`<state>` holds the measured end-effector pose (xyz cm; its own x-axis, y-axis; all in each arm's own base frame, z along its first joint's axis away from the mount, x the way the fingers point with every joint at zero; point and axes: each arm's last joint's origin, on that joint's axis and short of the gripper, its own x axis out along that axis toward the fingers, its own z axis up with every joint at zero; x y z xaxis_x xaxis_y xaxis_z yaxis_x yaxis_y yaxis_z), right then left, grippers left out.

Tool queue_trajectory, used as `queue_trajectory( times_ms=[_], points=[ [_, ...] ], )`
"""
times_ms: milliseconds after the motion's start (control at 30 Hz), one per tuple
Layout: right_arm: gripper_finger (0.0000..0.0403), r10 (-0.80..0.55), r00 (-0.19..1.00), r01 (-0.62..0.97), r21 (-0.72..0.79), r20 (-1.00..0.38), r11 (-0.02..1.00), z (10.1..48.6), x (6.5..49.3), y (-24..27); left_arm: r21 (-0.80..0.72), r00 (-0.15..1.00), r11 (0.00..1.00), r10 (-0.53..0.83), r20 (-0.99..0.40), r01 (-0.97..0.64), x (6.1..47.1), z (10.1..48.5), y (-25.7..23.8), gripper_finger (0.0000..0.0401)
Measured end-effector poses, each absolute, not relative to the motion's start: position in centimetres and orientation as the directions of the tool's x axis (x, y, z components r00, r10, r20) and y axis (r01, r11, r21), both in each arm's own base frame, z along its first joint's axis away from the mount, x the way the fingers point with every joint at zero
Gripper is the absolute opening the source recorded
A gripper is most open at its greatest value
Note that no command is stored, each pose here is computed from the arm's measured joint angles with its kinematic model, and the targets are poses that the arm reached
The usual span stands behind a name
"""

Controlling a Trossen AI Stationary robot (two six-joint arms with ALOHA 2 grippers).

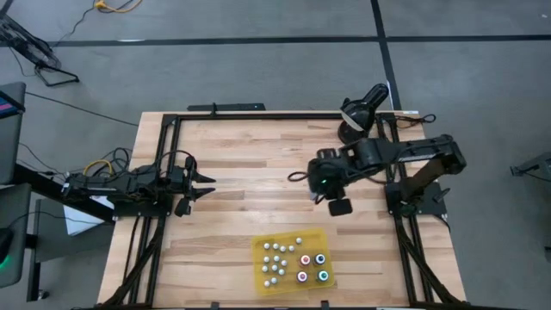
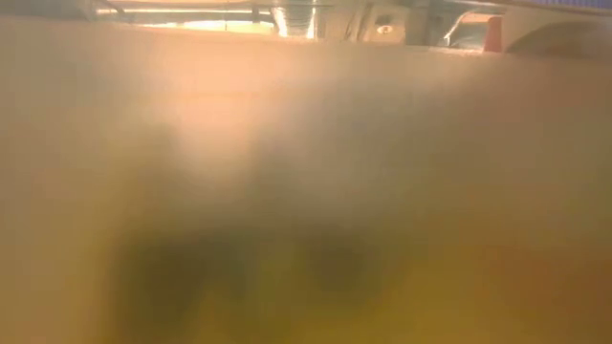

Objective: Pick & Place food coloring
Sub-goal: Put the big red food coloring bottle in the yellow bin

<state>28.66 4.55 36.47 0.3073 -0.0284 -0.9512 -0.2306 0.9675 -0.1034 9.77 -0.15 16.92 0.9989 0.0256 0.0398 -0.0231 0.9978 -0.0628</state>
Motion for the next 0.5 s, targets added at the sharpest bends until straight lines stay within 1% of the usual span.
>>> queue_trajectory(
  times_ms=[200,333,500],
  points=[
    [0.0118,-0.016,0.308,-0.184,-0.076,-0.951,0.980,36.6,31.8,6.7,-0.063,0.999,0.998,0.026,0.040,-0.023,9.8,16.9,-0.2,0.0121],
    [0.0118,-0.018,0.288,-0.186,-0.074,-0.957,0.980,36.3,33.4,8.9,-0.063,0.999,0.998,0.026,0.040,-0.023,9.8,16.9,-0.2,0.0121],
    [0.0118,-0.026,0.254,-0.137,-0.063,-0.967,0.988,35.8,35.0,11.2,-0.063,0.999,0.998,0.026,0.041,-0.023,9.8,16.9,-0.2,0.0121]
  ],
)
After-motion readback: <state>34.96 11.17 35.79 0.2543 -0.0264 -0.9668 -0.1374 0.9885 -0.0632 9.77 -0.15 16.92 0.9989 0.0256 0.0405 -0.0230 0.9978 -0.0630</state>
